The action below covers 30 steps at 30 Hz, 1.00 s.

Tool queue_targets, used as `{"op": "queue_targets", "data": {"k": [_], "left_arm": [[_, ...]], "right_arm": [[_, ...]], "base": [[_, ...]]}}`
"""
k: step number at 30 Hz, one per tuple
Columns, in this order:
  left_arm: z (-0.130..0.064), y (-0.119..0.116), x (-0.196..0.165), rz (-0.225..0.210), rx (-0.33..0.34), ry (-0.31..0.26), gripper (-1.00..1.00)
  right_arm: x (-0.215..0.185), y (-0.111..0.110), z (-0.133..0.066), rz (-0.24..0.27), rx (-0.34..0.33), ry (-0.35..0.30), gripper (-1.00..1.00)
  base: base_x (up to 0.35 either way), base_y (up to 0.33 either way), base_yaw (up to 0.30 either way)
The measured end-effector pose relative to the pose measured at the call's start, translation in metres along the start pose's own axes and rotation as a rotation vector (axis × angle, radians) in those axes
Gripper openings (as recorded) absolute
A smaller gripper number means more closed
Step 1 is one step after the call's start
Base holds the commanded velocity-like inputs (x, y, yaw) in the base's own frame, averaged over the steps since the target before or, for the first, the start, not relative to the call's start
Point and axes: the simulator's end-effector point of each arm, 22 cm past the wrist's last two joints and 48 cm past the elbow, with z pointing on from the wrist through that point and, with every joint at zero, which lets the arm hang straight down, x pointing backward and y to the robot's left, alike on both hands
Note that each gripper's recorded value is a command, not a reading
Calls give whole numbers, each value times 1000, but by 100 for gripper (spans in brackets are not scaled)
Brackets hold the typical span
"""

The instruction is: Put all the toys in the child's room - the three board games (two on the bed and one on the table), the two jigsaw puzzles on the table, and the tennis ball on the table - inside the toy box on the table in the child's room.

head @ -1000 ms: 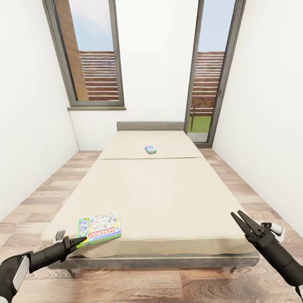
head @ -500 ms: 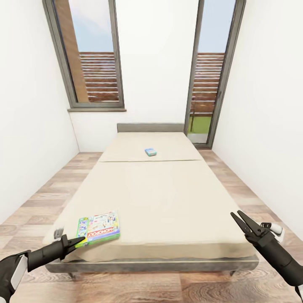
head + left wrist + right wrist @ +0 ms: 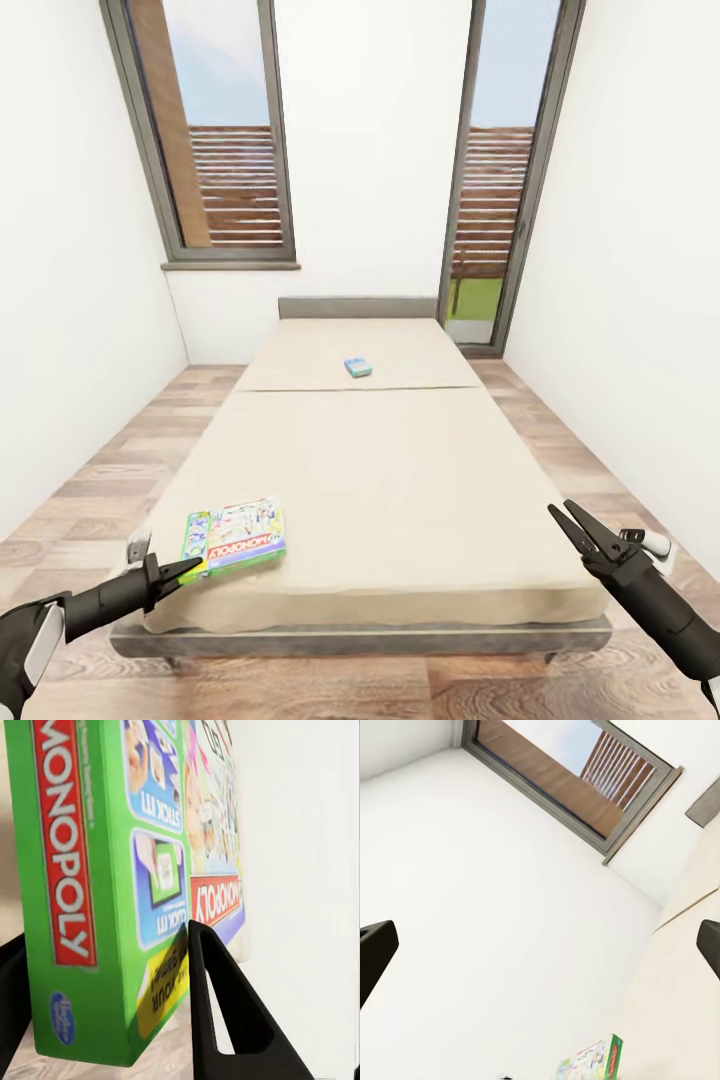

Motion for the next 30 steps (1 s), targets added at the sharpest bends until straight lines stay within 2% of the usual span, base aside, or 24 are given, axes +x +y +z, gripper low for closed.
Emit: {"op": "queue_targets", "data": {"k": [7,14,22,24,30], "left_arm": [[-2,-42,-9,28,82,21,-100],[-1,-84,0,66,162,117,-100],[-18,-110,-12,100,192,139,-100],[-22,-119,-15,111,205,139,-100],[-37,-145,-26,127,263,139,-100]], "right_arm": [[-9,10,7,-1,0,0,100],[-17,19,15,0,3,2,100],[-25,28,23,-1,16,4,100],[-26,26,25,2,35,12,100],[-32,0,27,-8,203,32,100]], "base": [[0,0,0],[0,0,0],[0,0,0],[0,0,0],[0,0,0]]}}
